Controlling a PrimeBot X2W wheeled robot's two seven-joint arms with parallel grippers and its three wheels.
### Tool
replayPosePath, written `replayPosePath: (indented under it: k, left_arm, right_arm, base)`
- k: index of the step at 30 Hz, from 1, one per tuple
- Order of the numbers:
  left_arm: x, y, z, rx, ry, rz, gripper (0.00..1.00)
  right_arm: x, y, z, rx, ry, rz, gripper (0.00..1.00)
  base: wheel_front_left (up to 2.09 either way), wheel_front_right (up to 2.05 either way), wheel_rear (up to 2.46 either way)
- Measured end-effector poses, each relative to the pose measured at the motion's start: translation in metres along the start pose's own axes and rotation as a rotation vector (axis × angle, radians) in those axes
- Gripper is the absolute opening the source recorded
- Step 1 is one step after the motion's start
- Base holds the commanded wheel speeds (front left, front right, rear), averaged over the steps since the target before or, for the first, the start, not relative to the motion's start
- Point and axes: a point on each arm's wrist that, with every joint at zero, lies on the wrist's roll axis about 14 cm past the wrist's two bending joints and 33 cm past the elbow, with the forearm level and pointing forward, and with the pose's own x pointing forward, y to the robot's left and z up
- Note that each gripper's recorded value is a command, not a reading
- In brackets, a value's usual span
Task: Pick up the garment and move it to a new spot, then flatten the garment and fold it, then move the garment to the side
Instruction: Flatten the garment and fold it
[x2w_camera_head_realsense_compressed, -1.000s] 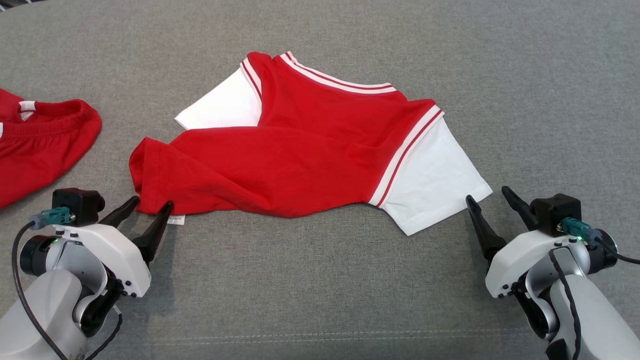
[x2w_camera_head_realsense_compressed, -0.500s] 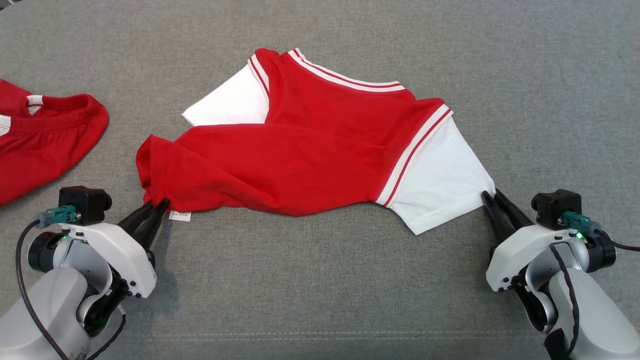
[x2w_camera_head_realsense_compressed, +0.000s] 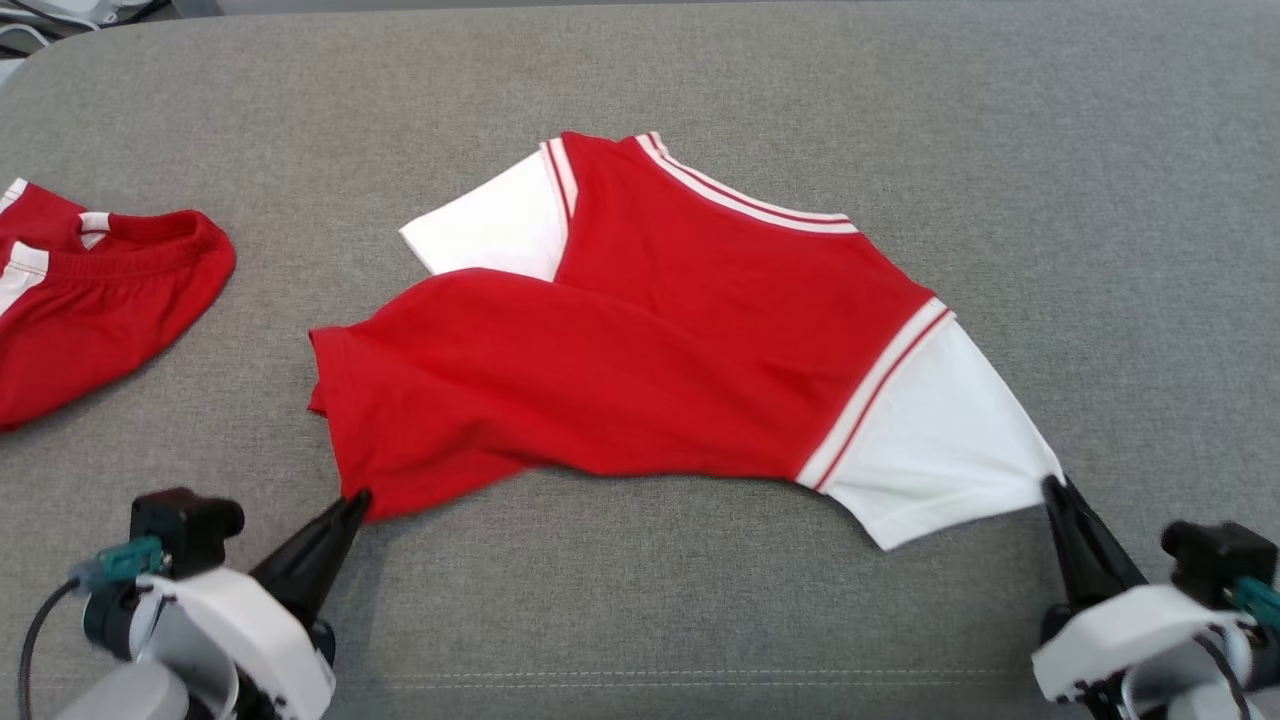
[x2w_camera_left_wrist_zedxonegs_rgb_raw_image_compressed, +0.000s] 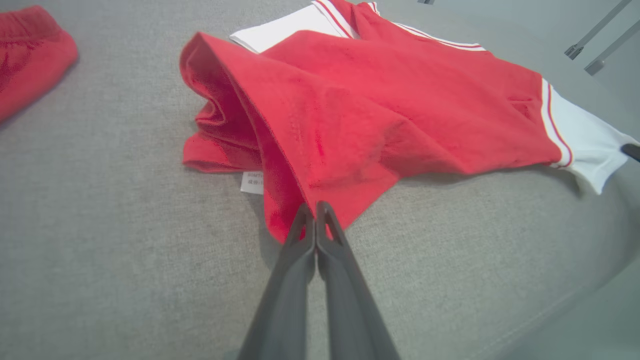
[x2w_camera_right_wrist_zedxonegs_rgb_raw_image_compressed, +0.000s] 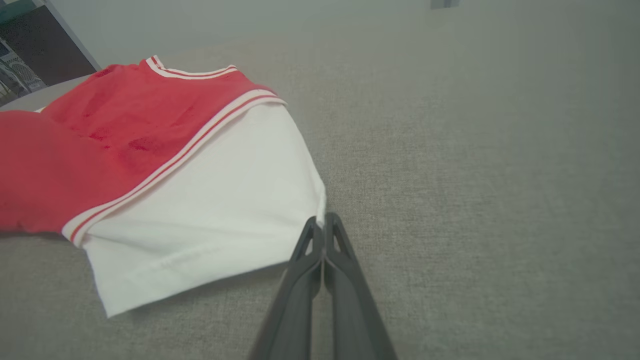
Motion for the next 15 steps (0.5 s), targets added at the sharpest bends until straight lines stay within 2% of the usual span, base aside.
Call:
replayPosePath:
  k: [4, 7, 9, 11, 12, 13, 15]
  left_arm:
    - [-0.035, -0.012, -0.016, -0.087, 0.032, 0.013, 0.00]
    - [-0.054, -0.028, -0.015, -0.162, 0.050, -0.012, 0.00]
    - [-0.058, -0.040, -0.007, -0.206, 0.058, -0.065, 0.00]
    - [-0.054, -0.048, 0.004, -0.242, 0.086, -0.140, 0.00]
    - [-0.048, -0.051, 0.011, -0.259, 0.106, -0.184, 0.00]
    - [-0.039, -0.050, 0.024, -0.255, 0.115, -0.222, 0.00]
    - [-0.013, -0.034, 0.064, -0.244, 0.115, -0.233, 0.00]
  right_arm:
    - [-0.037, -0.020, -0.003, 0.074, -0.023, -0.087, 0.00]
    - [-0.058, -0.020, -0.006, 0.180, 0.004, -0.121, 0.00]
    - [-0.060, -0.012, -0.003, 0.288, 0.021, -0.109, 0.00]
    - [-0.045, 0.001, 0.009, 0.371, 0.035, -0.051, 0.00]
    - [-0.029, 0.009, 0.023, 0.417, 0.030, -0.003, 0.00]
    - [-0.009, 0.019, 0.046, 0.412, 0.003, 0.058, 0.00]
    - [0.037, 0.041, 0.126, 0.353, -0.125, 0.183, 0.00]
  base:
    - [0.00, 0.00, 0.00]
    - [0.00, 0.00, 0.00]
    - [0.00, 0.00, 0.00]
    - [0.00, 0.00, 0.00]
    - [0.00, 0.00, 0.00]
    - [0.00, 0.00, 0.00]
    - [0.00, 0.00, 0.00]
